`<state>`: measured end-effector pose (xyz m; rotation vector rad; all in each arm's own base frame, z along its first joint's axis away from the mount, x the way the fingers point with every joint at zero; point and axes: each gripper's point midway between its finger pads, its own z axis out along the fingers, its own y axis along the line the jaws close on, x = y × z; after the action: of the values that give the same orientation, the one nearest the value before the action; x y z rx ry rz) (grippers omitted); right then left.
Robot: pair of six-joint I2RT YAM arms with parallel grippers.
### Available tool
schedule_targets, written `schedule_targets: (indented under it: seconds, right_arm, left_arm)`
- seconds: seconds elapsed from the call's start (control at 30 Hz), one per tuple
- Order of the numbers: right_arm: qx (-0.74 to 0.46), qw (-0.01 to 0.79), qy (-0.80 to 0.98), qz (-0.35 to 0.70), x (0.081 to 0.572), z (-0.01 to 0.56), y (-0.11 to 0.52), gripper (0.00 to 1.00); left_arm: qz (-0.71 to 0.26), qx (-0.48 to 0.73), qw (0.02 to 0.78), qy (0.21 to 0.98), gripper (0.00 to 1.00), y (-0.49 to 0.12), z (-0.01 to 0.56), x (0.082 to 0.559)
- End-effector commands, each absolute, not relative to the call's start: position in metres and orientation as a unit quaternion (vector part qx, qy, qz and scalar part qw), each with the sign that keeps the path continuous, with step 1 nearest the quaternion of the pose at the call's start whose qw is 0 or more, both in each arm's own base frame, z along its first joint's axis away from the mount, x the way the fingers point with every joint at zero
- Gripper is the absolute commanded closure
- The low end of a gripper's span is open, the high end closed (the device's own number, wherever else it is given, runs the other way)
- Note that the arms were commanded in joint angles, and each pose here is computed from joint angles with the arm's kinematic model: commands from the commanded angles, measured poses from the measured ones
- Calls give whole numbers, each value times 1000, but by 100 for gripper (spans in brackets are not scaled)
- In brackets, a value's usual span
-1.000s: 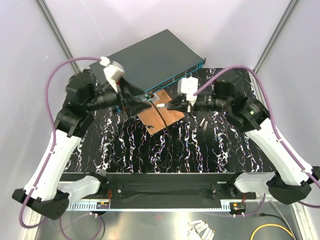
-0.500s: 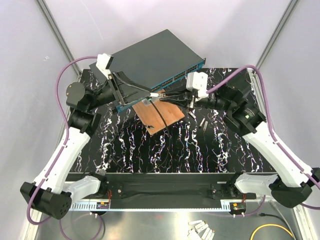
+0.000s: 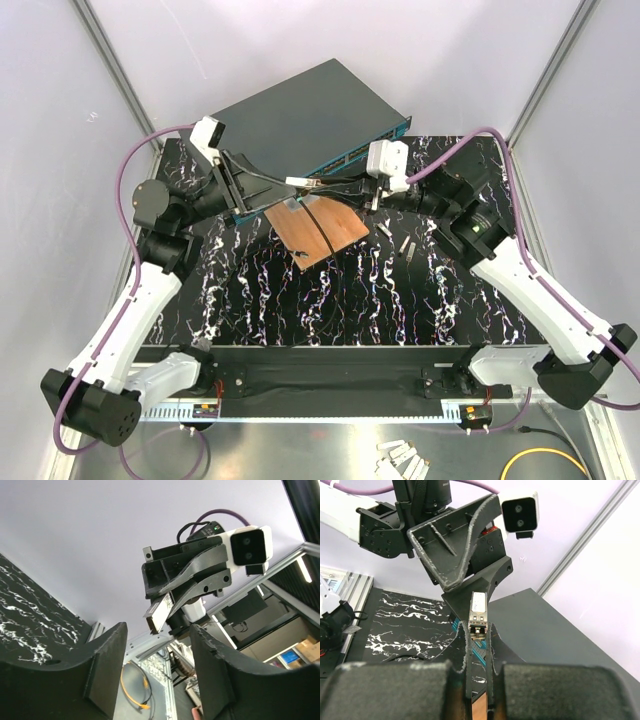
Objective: Insert the plug into the switch port
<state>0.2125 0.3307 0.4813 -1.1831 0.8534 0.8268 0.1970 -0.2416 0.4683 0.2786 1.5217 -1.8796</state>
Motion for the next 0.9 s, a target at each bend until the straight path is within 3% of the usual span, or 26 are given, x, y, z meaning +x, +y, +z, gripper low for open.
schedule_targets:
  seconds: [0.0, 0.3, 0.37, 0.4, 0.47, 0.57, 0.6, 0.63, 0.73, 0.87]
  right_arm:
    - [-537, 680, 337, 368, 204, 488, 338, 100]
    - [-543, 685, 330, 357, 207, 482, 341, 100]
    - [-543, 683, 331, 359, 207, 480, 342, 100]
    - [-543, 683, 332, 358, 208, 479, 342, 100]
    - [-544, 681, 333, 359, 207, 478, 341, 100]
    - [-549, 675, 337, 360, 205, 474, 340, 96]
    - [-553, 669, 345, 357, 205, 470, 339, 92]
    - [-557, 666, 348, 356, 204, 469, 339, 75]
    - [-571, 626, 407, 341, 210, 453, 334, 42]
    - [-560, 612, 483, 279, 239, 449, 327, 43]
  left_arm:
    - [-739, 109, 360, 559, 44, -238, 485, 191]
    - [-747, 101, 354, 554, 64, -237, 487, 189]
    - [-746, 100, 352, 556, 72, -238, 485, 190]
    - [-746, 100, 352, 556, 83, -237, 485, 189]
    - [-744, 98, 352, 559, 93, -238, 483, 191]
    - [-742, 95, 350, 564, 100, -238, 478, 192]
    - [-740, 93, 349, 567, 100, -238, 476, 193]
    - [-739, 96, 352, 567, 100, -239, 474, 193]
    - [-732, 90, 350, 578, 100, -239, 464, 197]
    - [-721, 63, 338, 601, 100, -241, 448, 207]
